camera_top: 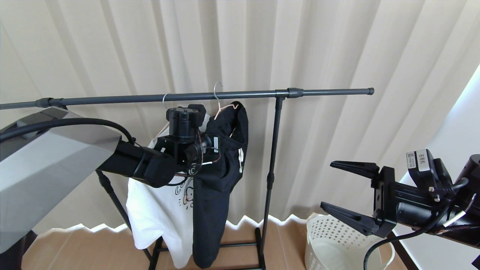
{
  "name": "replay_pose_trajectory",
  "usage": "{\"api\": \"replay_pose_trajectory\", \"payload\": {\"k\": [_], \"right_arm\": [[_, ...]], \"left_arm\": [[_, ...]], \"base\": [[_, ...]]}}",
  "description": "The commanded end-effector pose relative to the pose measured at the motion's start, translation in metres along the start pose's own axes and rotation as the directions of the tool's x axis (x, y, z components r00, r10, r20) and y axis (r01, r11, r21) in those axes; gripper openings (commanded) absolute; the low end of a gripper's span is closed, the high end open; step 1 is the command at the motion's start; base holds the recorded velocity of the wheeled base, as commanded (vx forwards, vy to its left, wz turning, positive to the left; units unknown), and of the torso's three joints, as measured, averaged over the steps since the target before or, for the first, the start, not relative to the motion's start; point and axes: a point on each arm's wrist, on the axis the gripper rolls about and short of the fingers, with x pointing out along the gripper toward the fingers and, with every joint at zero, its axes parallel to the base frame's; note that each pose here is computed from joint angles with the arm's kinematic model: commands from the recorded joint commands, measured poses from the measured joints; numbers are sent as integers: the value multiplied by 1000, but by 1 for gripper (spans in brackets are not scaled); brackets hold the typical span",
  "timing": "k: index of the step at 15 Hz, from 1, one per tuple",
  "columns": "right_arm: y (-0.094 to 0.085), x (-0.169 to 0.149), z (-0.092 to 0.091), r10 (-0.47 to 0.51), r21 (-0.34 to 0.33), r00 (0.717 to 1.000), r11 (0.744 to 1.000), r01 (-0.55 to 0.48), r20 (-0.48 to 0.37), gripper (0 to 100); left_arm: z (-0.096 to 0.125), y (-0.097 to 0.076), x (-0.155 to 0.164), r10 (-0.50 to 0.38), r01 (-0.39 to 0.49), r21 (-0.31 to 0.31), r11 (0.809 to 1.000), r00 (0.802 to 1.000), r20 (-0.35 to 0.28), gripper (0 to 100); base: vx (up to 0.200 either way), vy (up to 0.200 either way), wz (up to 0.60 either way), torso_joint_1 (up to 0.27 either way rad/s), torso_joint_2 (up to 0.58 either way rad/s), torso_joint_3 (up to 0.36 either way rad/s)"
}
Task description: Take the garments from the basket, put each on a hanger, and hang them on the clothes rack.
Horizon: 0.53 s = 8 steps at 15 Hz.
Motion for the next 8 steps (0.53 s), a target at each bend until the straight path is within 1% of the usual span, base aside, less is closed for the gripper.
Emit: {"api": "replay_pose_trajectory", "payload": {"k": [1, 6, 8], "right_arm": [[0, 0, 0, 0, -2, 1000, 1000, 0, 1, 100], [0, 0, -1, 1, 2, 1000, 1000, -1, -2, 100], [0, 1, -1, 1, 3, 1000, 1000, -1, -3, 100]], "left_arm": [[-3, 0, 7, 3, -3, -1, 1000, 1000, -3, 0], [-16, 4, 16, 35, -35, 3, 999, 999, -35, 0], [-17, 4, 17, 36, -36, 1, 999, 999, -37, 0]], "base": [[0, 0, 0, 0, 0, 0], [0, 0, 0, 0, 0, 0], [0, 0, 0, 0, 0, 0]]}}
